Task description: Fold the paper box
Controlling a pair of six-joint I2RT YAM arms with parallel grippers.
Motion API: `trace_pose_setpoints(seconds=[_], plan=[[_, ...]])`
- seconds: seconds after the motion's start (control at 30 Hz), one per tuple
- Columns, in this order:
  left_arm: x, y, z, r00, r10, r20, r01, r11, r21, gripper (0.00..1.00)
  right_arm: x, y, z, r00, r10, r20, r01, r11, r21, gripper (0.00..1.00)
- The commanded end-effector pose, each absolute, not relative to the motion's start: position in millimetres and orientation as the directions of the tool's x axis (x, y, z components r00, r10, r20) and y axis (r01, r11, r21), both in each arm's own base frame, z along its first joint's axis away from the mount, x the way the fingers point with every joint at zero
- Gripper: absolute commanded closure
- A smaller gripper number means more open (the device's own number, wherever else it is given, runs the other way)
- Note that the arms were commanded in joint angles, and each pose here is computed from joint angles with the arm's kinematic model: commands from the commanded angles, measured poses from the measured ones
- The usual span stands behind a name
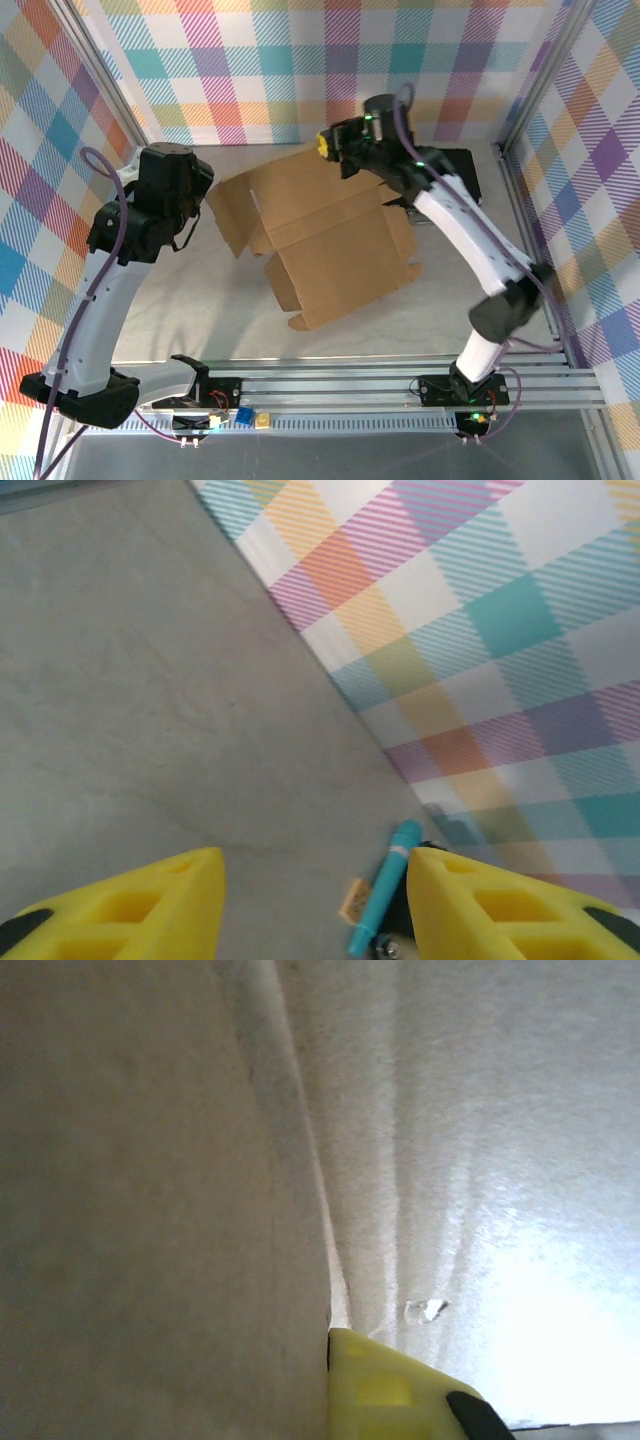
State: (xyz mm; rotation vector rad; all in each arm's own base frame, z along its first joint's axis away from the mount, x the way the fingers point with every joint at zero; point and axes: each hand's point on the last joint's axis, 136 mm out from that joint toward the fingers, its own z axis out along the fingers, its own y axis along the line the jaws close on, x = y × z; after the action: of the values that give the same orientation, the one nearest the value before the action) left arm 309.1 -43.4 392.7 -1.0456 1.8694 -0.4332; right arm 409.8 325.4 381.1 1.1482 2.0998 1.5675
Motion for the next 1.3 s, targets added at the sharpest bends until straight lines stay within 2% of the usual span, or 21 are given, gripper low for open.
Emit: trace_pose_setpoints(seconds=[0.0,0.1,0.2,0.33,0.4,0.5,0.63,0.87,0.93,1.03,1.17,1.27], plan=[[287,-35,369,-0.296,-0.775,-0.558,-0.522,0.621,-0.585,0.54,445,341,366,-0.649,0.708,0.28,0.42,0.026,0.907,1.0],[275,-32,348,-0.342,-0.755,-0.559,-0.526,0.647,-0.552,0.63,466,351,350,-0.659,0.706,0.26,0.396,0.032,0.918,1.0],[275,-52,326,-0.457,-0.708,-0.539,-0.426,0.706,-0.565,0.67,469,354,334,-0.66,0.701,0.268,0.424,0.053,0.904,1.0],[274,-75,266,-0.596,-0.676,-0.433,-0.419,0.722,-0.551,0.67,459,353,309,-0.658,0.695,0.29,0.48,0.09,0.873,1.0],[277,-84,239,-0.644,-0.654,-0.396,-0.406,0.732,-0.547,0.6,456,351,300,-0.653,0.697,0.298,0.498,0.098,0.862,1.0],[287,-84,213,-0.649,-0.651,-0.393,-0.409,0.735,-0.541,0.57,453,348,290,-0.649,0.703,0.292,0.517,0.125,0.847,1.0],[299,-70,195,-0.616,-0.699,-0.362,-0.454,0.691,-0.562,0.6,450,354,275,-0.657,0.683,0.319,0.55,0.145,0.822,1.0],[294,-57,198,-0.601,-0.711,-0.365,-0.478,0.686,-0.549,0.6,439,373,251,-0.63,0.7,0.336,0.603,0.169,0.78,1.0],[294,-52,207,-0.567,-0.751,-0.34,-0.49,0.639,-0.593,0.58,442,376,245,-0.624,0.707,0.335,0.608,0.169,0.776,1.0],[300,-49,242,-0.482,-0.82,-0.308,-0.476,0.54,-0.694,0.48,446,377,239,-0.62,0.712,0.329,0.611,0.175,0.772,1.0],[313,-49,288,-0.416,-0.872,-0.257,-0.469,0.448,-0.761,0.44,448,379,236,-0.618,0.714,0.328,0.61,0.173,0.773,1.0],[322,-49,296,-0.392,-0.899,-0.197,-0.51,0.391,-0.766,0.42,448,380,236,-0.621,0.711,0.331,0.609,0.171,0.774,1.0]])
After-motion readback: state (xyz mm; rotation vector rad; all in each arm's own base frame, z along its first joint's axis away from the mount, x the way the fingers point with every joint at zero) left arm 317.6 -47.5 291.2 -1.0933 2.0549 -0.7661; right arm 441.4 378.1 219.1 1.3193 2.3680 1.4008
